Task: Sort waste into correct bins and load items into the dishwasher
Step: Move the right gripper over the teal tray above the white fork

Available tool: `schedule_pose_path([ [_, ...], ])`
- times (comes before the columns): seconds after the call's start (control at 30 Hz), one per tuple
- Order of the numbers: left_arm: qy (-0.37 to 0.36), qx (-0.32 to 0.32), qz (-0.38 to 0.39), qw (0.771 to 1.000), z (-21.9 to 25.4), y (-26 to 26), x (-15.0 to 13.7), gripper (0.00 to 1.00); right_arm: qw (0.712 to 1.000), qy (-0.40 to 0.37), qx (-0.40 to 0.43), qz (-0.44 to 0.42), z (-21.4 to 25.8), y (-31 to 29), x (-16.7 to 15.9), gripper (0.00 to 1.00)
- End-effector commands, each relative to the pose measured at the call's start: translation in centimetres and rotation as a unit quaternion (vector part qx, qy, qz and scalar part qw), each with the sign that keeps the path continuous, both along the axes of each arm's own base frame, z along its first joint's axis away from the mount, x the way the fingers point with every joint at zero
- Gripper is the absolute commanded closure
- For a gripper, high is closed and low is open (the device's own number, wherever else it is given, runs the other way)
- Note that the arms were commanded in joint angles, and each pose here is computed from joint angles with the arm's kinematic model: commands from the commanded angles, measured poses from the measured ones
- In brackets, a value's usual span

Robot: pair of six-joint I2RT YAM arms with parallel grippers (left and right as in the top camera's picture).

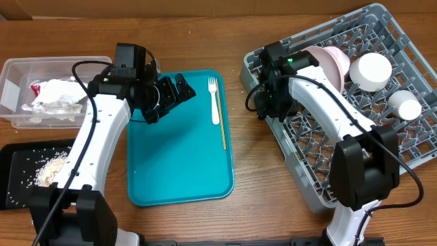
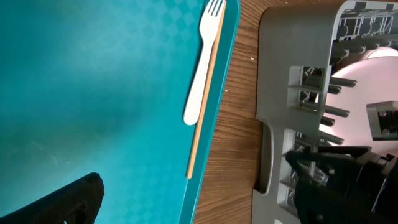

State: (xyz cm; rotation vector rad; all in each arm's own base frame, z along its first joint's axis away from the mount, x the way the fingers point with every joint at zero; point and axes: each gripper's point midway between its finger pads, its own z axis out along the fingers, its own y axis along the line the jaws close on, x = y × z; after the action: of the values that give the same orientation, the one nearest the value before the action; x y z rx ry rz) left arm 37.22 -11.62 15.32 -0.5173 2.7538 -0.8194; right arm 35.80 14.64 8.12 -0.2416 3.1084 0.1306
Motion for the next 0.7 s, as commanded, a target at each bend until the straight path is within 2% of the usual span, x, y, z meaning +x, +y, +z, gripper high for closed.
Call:
schedule_pose_path([
  [0.0, -0.009, 0.004, -0.009, 1.0, 0.2, -0.1, 0.1, 0.0, 1.0, -0.011, -0.007, -0.007, -0.5, -0.1, 0.7, 0.57],
  [0.07, -0.009, 0.004, -0.009, 1.0, 0.2, -0.1, 0.1, 0.0, 0.999, -0.031, -0.016, -0.029, -0.5, -0.4, 1.7, 0.65],
  [0.17, -0.009, 0.004, -0.009, 1.0, 0.2, -0.1, 0.1, 0.0, 0.998, -0.046, -0.01, -0.032, -0.4, -0.1, 2.4, 0.67],
  [0.23, -0.008, 0.004, -0.01, 1.0, 0.2, -0.1, 0.1, 0.0, 0.996, -0.065, -0.018, -0.063, -0.3, -0.7, 3.4, 0.74],
  [0.67, -0.008, 0.004, -0.01, 1.0, 0.2, -0.1, 0.1, 0.0, 0.982, -0.136, -0.001, -0.128, 0.6, -1.9, 7.6, 0.83],
])
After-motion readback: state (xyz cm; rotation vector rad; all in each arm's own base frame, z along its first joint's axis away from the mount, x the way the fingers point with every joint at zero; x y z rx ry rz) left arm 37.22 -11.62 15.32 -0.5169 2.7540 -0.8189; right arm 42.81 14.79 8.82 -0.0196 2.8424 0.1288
